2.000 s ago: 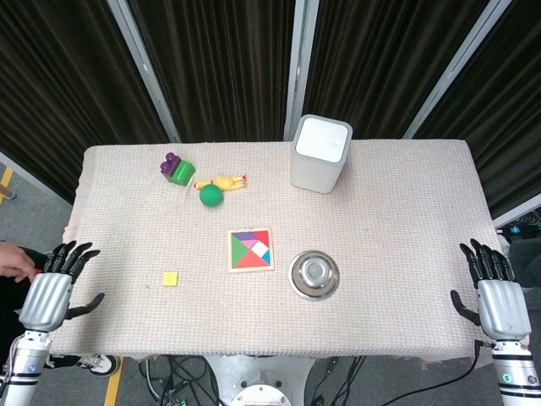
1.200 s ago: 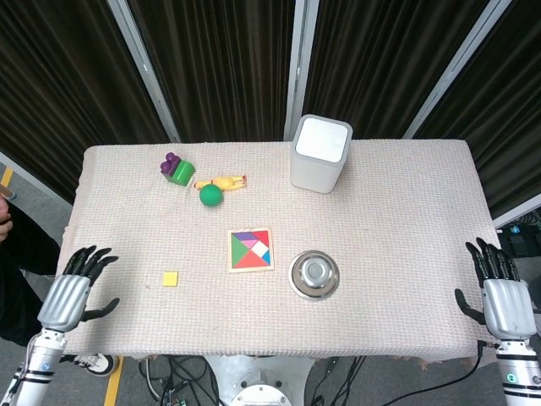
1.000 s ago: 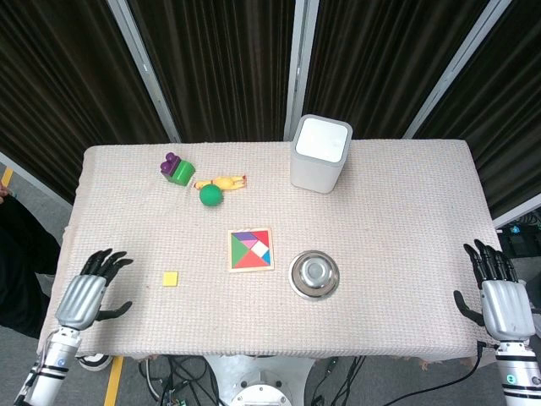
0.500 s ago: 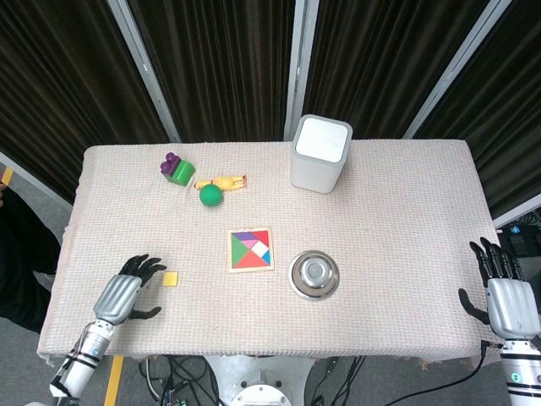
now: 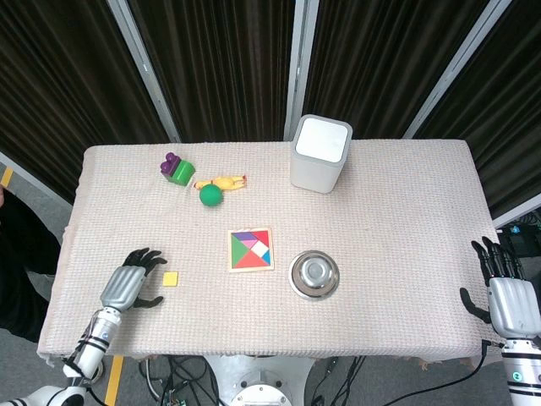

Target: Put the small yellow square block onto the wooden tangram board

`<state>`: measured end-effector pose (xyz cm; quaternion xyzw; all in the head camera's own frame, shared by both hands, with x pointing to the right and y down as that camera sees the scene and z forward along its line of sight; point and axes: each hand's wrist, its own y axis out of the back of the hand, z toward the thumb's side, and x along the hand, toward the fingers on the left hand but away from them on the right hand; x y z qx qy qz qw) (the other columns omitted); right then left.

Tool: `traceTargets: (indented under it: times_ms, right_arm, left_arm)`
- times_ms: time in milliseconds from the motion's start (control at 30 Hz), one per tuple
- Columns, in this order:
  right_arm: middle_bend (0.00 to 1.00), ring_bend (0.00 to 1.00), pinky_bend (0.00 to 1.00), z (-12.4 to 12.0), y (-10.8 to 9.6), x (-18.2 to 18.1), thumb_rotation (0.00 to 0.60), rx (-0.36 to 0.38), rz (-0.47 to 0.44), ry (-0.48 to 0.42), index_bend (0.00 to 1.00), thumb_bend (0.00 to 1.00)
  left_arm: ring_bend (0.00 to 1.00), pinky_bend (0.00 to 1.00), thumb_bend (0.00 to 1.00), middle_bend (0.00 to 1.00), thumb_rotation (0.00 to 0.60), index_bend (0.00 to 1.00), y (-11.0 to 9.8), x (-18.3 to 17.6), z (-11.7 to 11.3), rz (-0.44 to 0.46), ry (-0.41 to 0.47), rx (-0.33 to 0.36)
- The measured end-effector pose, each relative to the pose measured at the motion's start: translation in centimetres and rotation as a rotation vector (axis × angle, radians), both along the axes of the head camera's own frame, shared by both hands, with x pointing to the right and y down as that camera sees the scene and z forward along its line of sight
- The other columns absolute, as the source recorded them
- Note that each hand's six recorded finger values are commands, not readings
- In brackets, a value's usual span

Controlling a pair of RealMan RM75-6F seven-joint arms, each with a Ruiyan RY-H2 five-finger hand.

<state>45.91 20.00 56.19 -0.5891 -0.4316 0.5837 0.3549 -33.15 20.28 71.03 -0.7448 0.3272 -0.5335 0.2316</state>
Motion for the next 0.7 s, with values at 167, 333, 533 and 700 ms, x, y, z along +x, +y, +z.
traceTargets:
  times_ms: [167, 333, 533, 700]
  right_arm:
    - [0.00, 0.00, 0.08, 0.08, 0.04, 0.01, 0.600, -0.003, 0.000, 0.002, 0.00, 0.27]
    - [0.00, 0.00, 0.08, 0.21, 0.10, 0.11, 0.600, -0.007, 0.003, 0.003, 0.00, 0.27]
    - [0.00, 0.00, 0.08, 0.34, 0.17, 0.43, 0.600, -0.012, 0.008, 0.005, 0.00, 0.27]
    - [0.00, 0.00, 0.08, 0.42, 0.19, 0.45, 0.600, -0.013, 0.008, 0.003, 0.00, 0.27]
  left_arm:
    - [0.00, 0.04, 0.20, 0.12, 0.600, 0.27, -0.08, 0.38, 0.31, -0.007, 0.013, -0.013]
    - [0.00, 0.04, 0.20, 0.12, 0.600, 0.27, -0.30, 0.96, 0.73, -0.006, 0.031, -0.030]
    - [0.00, 0.04, 0.21, 0.13, 0.600, 0.32, -0.60, 0.87, 1.01, -0.016, 0.027, -0.036]
    - [0.00, 0.04, 0.26, 0.13, 0.600, 0.33, -0.86, 0.97, 1.02, -0.018, 0.024, -0.036]
